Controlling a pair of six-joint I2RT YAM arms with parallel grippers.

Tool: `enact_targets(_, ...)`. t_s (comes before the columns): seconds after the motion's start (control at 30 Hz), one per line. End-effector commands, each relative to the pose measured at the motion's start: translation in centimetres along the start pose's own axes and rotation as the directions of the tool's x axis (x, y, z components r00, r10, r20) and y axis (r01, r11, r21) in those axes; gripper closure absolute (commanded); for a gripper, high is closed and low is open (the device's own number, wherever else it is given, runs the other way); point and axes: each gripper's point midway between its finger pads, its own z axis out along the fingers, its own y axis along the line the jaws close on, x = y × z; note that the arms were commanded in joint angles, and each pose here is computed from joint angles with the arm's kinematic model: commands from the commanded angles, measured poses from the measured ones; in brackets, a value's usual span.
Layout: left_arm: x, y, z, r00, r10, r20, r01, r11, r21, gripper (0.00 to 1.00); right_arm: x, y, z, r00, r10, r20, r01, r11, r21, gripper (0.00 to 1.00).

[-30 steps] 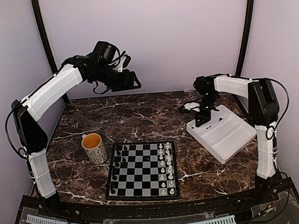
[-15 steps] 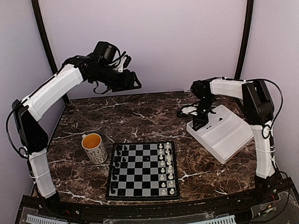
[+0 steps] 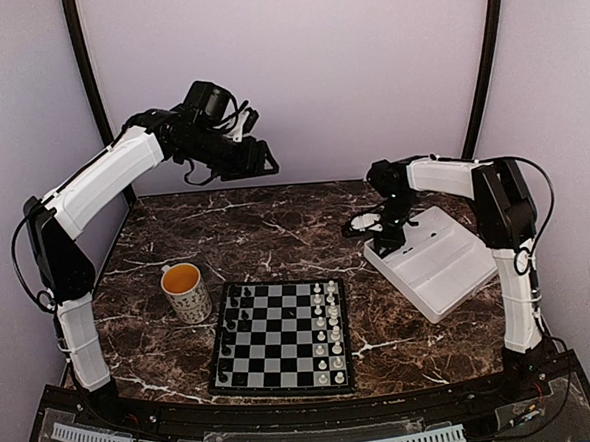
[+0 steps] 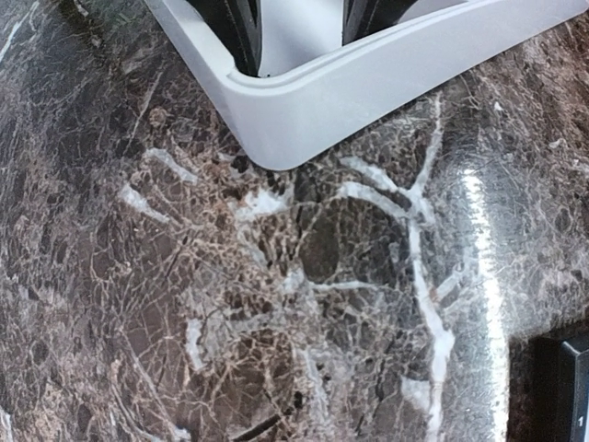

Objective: Set up the chess pieces on the board
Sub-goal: Pick up the pawn from the storage box.

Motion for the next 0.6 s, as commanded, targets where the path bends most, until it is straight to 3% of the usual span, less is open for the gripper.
enact_targets(0.0,-1.0,0.0,-1.3,0.999,-0.009,0.031,0.009,1.000,-0.009,0.35,-0.9,-1.6,0.3,0.999,-0.052,0.006,0.051,0.995,0.090,0.68)
enact_targets(0.27,-1.2,-0.1,-1.0,0.999,-0.010,0.036,0.010,1.000,-0.009,0.35,-2.9,-4.2,0.5,0.994,0.021,0.104,-0.042,0.978,0.203,0.69)
enact_targets(0.57,-1.4,-0.2,-0.9,1.000,-0.002,0.024,0.003,1.000,-0.007,0.35,-3.1,-3.4,1.1,0.987,0.054,0.150,-0.073,0.989,0.126,0.89)
